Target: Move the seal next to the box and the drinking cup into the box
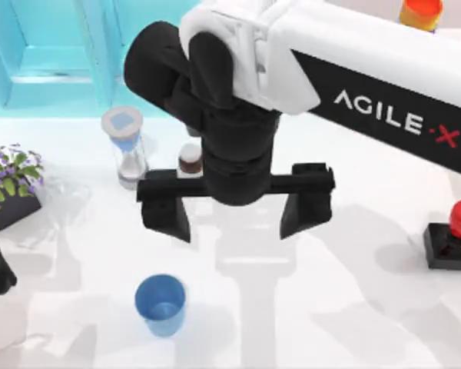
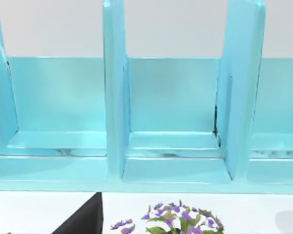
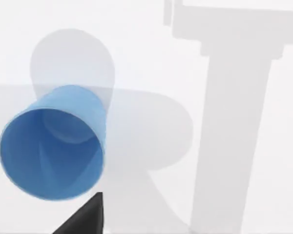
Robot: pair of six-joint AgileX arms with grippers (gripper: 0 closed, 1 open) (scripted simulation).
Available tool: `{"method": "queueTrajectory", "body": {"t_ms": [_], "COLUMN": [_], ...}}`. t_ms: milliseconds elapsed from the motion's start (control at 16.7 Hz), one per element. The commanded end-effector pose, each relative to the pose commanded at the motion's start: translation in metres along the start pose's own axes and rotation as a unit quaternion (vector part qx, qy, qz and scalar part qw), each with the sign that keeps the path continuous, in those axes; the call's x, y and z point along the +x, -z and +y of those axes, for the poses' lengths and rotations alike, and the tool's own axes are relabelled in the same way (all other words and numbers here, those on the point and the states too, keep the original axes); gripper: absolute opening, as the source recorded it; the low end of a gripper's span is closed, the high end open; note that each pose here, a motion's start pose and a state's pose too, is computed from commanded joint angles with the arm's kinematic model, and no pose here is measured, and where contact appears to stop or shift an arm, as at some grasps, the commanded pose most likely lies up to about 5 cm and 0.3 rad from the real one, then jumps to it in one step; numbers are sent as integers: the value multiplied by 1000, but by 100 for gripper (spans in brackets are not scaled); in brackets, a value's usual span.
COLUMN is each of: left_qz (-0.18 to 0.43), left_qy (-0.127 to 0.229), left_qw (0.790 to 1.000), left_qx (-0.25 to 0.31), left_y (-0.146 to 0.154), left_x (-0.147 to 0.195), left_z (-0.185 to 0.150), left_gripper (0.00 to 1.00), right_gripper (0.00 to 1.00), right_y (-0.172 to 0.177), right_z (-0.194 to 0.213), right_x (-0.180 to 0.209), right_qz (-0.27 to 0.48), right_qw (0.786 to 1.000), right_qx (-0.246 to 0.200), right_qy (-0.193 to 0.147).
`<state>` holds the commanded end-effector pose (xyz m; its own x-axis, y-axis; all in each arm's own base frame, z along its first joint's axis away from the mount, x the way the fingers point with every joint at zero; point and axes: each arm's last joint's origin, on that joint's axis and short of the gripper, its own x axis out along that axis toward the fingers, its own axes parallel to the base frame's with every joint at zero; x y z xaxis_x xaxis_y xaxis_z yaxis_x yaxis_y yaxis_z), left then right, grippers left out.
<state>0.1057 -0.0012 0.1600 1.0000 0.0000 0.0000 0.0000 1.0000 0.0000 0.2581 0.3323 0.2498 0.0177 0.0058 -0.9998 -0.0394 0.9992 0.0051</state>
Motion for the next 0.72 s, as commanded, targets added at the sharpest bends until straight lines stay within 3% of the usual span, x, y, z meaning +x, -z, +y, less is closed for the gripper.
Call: {"method": "queueTrajectory", "body": {"t_ms": [300, 720], "left_qz": [0, 0], "left_qy": [0, 0], "left_qw": [1000, 1000], "left_qx": [0, 0], "left_y": [0, 0], "left_x": [0, 0], "left_z": [0, 0], "left_gripper": [100, 100], "right_gripper": [100, 100], "right_y": [20, 22], "right_z": [43, 51], "right_x": [25, 33], "right_qz": [5, 9], "right_qw": [1000, 1000], "right_qx": [18, 27], "right_qy": [0, 3]}}
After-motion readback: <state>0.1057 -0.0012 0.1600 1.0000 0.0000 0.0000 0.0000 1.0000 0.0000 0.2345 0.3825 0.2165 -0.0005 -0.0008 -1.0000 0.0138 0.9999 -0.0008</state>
